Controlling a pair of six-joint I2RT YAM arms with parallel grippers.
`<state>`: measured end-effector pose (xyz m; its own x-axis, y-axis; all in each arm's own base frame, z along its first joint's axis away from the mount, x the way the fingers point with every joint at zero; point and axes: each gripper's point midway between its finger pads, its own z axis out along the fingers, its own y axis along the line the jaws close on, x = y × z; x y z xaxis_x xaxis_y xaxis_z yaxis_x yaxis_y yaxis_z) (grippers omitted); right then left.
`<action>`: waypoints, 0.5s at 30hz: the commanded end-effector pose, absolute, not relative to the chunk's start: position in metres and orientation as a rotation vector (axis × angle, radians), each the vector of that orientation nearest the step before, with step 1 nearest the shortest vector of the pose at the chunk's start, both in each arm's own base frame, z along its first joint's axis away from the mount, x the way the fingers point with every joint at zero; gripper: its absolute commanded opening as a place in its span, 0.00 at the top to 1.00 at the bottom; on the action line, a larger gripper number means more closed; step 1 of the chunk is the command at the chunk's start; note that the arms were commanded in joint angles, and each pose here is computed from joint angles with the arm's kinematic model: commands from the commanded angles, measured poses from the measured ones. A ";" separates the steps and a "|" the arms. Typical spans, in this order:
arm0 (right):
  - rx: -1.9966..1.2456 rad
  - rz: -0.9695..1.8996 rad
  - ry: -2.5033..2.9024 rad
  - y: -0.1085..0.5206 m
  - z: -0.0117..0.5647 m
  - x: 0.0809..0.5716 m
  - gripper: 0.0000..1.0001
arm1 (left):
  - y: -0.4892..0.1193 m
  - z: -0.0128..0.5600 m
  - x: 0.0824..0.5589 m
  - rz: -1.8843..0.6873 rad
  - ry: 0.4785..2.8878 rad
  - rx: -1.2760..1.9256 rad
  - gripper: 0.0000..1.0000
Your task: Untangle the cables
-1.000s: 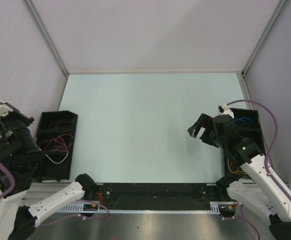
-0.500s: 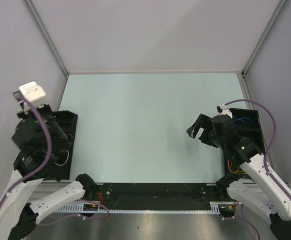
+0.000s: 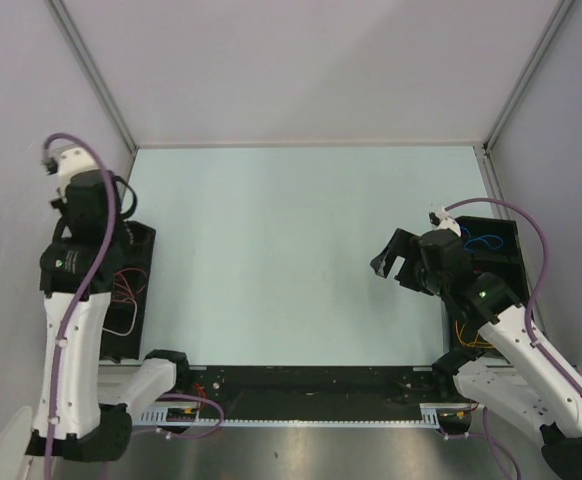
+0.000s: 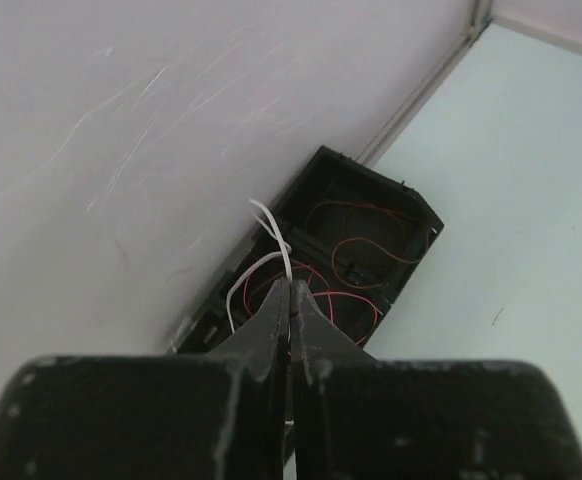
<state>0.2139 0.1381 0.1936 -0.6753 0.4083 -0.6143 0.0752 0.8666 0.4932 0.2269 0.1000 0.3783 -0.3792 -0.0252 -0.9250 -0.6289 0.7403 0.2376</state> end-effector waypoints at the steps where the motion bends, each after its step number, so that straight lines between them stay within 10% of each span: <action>1: 0.337 0.588 2.204 0.141 0.214 0.222 0.00 | 0.114 0.374 0.198 0.520 1.774 -0.783 1.00; 15: 0.279 0.617 2.255 0.147 0.209 0.211 0.00 | 0.113 0.271 0.172 0.228 1.730 -1.134 1.00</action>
